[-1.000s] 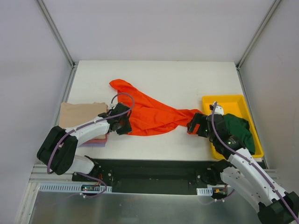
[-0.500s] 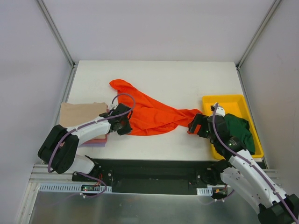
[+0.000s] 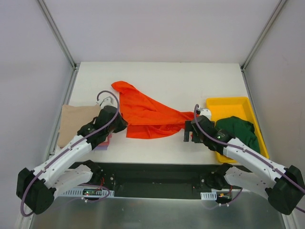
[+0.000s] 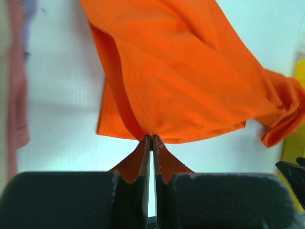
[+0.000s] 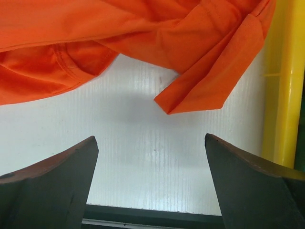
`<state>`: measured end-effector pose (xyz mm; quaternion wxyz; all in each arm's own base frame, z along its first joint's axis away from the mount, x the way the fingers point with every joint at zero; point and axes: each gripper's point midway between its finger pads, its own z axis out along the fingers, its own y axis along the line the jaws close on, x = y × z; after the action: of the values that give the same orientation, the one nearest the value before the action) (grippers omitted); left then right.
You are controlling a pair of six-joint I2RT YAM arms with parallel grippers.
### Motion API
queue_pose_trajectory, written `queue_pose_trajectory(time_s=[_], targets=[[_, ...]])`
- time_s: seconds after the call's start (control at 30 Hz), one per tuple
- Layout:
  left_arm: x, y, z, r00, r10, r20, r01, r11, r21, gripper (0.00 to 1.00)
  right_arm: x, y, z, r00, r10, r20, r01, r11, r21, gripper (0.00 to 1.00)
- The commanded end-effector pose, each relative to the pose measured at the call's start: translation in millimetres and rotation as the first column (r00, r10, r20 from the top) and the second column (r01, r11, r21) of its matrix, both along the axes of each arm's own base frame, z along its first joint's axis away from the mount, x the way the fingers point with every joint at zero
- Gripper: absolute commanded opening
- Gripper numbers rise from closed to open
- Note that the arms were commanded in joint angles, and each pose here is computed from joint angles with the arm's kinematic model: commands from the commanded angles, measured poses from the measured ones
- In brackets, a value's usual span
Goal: Fold and stack the t-shirts
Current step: Flatten out the tshirt
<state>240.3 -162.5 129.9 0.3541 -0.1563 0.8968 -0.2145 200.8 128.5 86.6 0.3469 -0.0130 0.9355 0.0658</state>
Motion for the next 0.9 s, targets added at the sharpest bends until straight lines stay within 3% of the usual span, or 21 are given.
queue_pose_trajectory(time_s=[0.0,0.17,0.47,0.67,0.87], targets=[[-9,51,7,0.988,0.141,0.068,-0.149,0.98,0.135,0.0,8,-15,13,0.991,-0.13,0.036,0.132,0.988,-0.074,0.96],[-20,76,5,0.974,0.204,0.093,-0.217,0.963,0.16,0.0,4,-14,2,0.984,-0.179,0.008,0.179,0.983,-0.042,0.96],[-25,93,-1,0.958,0.275,0.081,-0.286,0.938,0.198,0.0,-7,12,-12,0.994,-0.077,-0.084,0.079,0.997,0.025,0.96],[-24,94,-4,0.957,0.279,0.075,-0.289,0.934,0.211,0.0,-36,-9,-29,0.976,-0.14,-0.166,0.136,0.99,-0.033,0.96],[-26,93,-8,0.96,0.272,0.062,-0.279,0.937,0.208,0.0,-68,-15,-48,0.959,-0.115,-0.258,0.116,0.993,-0.012,0.95]])
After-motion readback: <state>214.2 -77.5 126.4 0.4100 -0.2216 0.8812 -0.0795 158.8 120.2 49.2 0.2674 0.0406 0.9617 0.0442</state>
